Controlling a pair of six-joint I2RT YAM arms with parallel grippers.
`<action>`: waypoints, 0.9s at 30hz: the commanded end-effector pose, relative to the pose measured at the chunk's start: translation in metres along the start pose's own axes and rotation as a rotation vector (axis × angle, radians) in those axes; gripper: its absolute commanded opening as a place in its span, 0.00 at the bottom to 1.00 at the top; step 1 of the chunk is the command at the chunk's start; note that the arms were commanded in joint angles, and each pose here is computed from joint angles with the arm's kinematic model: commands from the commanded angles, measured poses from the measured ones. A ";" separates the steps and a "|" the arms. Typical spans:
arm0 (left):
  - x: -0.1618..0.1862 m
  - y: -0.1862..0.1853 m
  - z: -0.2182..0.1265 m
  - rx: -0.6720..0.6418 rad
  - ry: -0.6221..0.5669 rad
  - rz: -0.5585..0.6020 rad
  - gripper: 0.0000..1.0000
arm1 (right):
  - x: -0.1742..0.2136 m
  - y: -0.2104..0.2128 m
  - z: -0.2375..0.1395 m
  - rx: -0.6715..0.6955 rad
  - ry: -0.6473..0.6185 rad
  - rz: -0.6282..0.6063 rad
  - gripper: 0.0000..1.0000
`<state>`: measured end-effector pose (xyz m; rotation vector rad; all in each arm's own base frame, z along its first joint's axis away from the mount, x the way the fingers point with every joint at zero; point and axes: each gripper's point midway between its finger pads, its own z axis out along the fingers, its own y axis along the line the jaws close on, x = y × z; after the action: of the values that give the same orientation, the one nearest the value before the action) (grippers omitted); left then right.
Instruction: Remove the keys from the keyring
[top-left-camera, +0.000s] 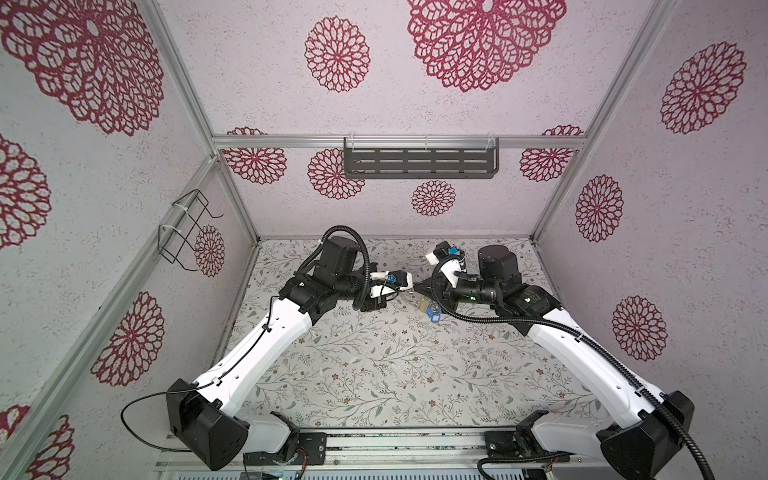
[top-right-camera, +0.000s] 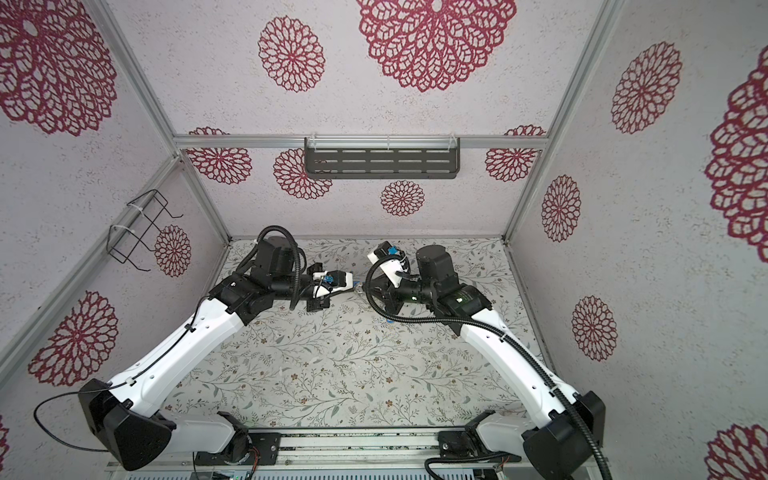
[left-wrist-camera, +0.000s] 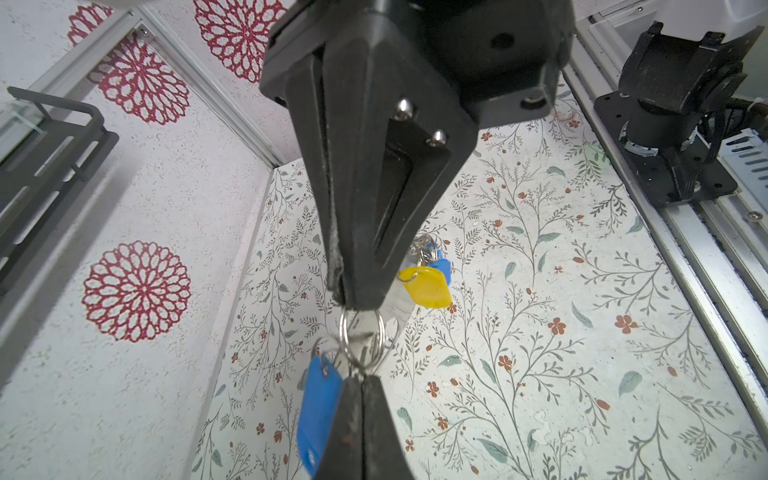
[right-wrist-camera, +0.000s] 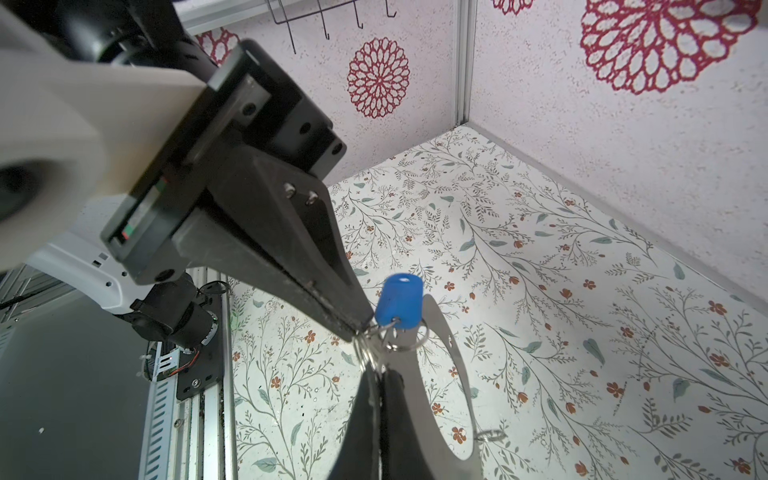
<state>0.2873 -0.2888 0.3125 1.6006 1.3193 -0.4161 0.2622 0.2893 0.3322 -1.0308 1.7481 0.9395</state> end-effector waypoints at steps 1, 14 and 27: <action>-0.001 0.008 -0.001 -0.042 -0.013 0.007 0.00 | -0.022 0.009 -0.005 -0.024 -0.065 -0.037 0.00; -0.005 0.016 -0.002 -0.246 -0.136 -0.186 0.00 | -0.054 -0.019 -0.014 0.117 -0.320 0.143 0.00; -0.017 0.002 0.030 -0.262 -0.201 -0.288 0.00 | -0.074 -0.012 -0.018 0.081 -0.426 0.205 0.00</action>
<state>0.2997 -0.3070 0.3110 1.1472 1.4096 -0.4741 0.2966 0.2904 0.3470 -0.5881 1.7211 1.0797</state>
